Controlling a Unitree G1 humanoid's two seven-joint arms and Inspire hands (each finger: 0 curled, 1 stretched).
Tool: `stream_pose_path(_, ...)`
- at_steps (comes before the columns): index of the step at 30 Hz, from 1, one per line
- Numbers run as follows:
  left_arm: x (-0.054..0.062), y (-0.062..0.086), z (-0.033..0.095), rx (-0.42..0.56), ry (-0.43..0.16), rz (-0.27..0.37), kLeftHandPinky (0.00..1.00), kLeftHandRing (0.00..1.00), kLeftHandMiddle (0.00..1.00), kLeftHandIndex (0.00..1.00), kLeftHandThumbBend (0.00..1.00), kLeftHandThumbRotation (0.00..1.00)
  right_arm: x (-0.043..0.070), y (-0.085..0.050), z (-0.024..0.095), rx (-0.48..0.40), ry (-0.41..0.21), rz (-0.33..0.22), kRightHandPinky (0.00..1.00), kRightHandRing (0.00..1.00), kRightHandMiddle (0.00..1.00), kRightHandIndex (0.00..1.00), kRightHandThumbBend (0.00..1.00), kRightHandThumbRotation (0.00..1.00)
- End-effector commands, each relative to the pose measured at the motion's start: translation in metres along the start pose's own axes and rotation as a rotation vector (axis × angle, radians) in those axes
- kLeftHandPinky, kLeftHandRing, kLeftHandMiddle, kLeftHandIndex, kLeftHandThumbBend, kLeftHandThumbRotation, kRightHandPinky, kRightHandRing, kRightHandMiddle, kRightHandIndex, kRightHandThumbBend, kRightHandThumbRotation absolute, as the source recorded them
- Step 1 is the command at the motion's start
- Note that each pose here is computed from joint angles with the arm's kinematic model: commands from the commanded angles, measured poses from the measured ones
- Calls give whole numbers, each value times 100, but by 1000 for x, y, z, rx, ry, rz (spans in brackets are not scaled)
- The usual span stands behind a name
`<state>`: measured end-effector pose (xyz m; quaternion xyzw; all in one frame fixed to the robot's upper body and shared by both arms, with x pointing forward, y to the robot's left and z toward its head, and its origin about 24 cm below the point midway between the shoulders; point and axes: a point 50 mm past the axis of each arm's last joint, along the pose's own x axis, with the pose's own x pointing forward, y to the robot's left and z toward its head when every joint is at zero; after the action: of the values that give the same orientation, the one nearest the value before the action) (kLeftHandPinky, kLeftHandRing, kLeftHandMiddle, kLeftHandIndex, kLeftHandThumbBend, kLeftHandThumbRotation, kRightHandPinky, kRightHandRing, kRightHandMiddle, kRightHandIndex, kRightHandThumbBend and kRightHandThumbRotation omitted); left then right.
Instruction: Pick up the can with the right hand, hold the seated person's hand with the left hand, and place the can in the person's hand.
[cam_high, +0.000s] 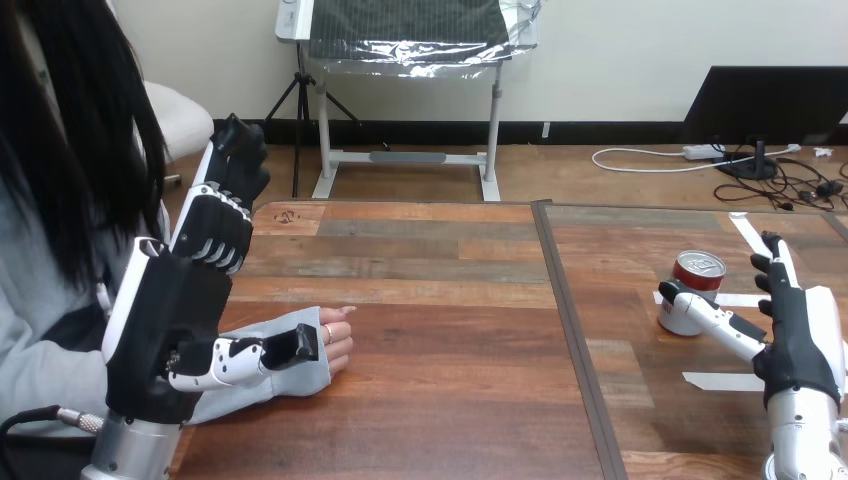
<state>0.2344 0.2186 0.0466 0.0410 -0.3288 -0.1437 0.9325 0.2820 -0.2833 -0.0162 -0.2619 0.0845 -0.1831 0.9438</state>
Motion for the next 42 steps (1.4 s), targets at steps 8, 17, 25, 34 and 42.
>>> stream_pose_path(8, 11, 6, 10, 20, -70, -1, 98, 100, 100, 99, 100, 38, 23, 3, 32, 16, -33, -11, 84, 89, 92, 98, 100, 55)
stream_pose_path(17, 9, 7, 11, 11, -65, 0, 98, 100, 100, 99, 100, 37, 24, 6, 32, 40, 4, 1, 82, 89, 93, 99, 100, 55)
stream_pose_path(25, 8, 7, 12, 6, -69, 1, 98, 100, 100, 100, 100, 37, 26, 7, 34, 66, 19, 2, 80, 88, 93, 98, 100, 54)
stream_pose_path(34, 8, 9, 14, 10, -70, 2, 98, 100, 100, 99, 100, 36, 29, 7, 38, 76, 22, 9, 82, 90, 94, 98, 100, 53)
stream_pose_path(42, 8, 9, 15, 10, -75, -6, 98, 100, 100, 99, 100, 35, 32, 6, 41, 83, 24, 14, 82, 89, 93, 98, 100, 53)
